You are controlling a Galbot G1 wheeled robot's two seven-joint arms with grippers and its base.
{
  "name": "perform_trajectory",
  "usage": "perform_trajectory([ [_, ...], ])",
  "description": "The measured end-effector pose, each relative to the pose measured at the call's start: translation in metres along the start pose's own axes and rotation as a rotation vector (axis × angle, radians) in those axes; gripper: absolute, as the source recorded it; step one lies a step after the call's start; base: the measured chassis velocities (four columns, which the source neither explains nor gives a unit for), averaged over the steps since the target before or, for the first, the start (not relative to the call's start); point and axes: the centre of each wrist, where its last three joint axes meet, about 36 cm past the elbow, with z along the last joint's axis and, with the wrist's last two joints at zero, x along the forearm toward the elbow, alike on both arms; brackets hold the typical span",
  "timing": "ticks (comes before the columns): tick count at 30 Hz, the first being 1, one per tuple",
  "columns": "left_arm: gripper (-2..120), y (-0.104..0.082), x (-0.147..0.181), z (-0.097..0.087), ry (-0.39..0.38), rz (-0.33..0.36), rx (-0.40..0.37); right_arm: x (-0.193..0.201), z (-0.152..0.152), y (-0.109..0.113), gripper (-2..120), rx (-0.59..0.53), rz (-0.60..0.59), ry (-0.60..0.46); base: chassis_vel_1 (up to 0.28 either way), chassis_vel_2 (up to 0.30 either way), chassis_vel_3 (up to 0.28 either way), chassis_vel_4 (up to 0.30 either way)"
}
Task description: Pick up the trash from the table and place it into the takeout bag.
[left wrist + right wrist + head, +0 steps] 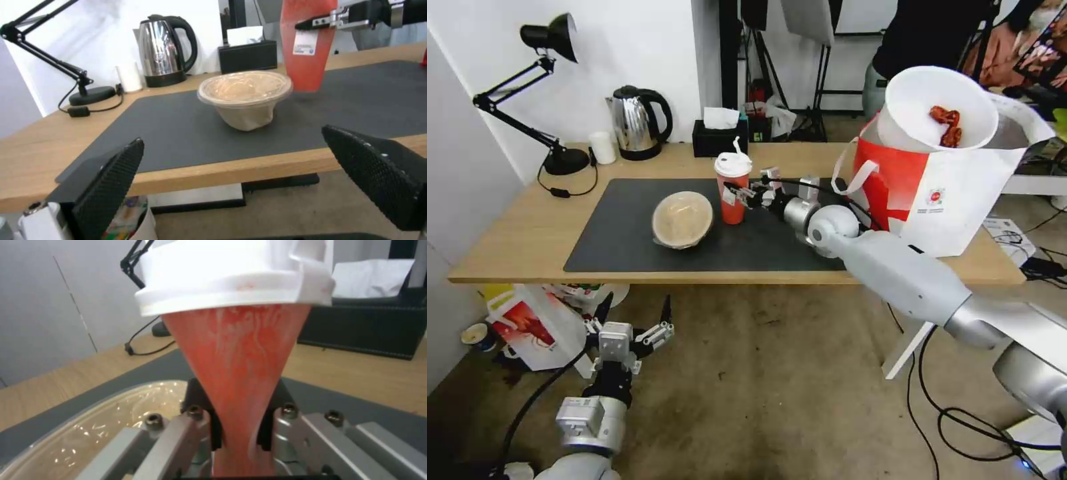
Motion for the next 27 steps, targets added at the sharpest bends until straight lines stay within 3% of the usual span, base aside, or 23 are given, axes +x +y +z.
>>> perform_trajectory([
  [3, 100, 0.000, 0.000, 0.000, 0.000, 0.000, 0.000, 0.001, -0.005, -0.001, 6, 0.002, 0.003, -0.009, 0.000, 0.000, 0.000, 0.000],
  [16, 100, 0.000, 0.000, 0.000, 0.000, 0.000, 0.000, 0.007, -0.041, -0.008, 4, 0.010, 0.009, -0.084, 0.000, 0.000, 0.000, 0.000],
  [27, 100, 0.000, 0.000, 0.000, 0.000, 0.000, 0.000, 0.054, -0.131, -0.019, 4, 0.101, 0.090, -0.196, 0.000, 0.000, 0.000, 0.000],
])
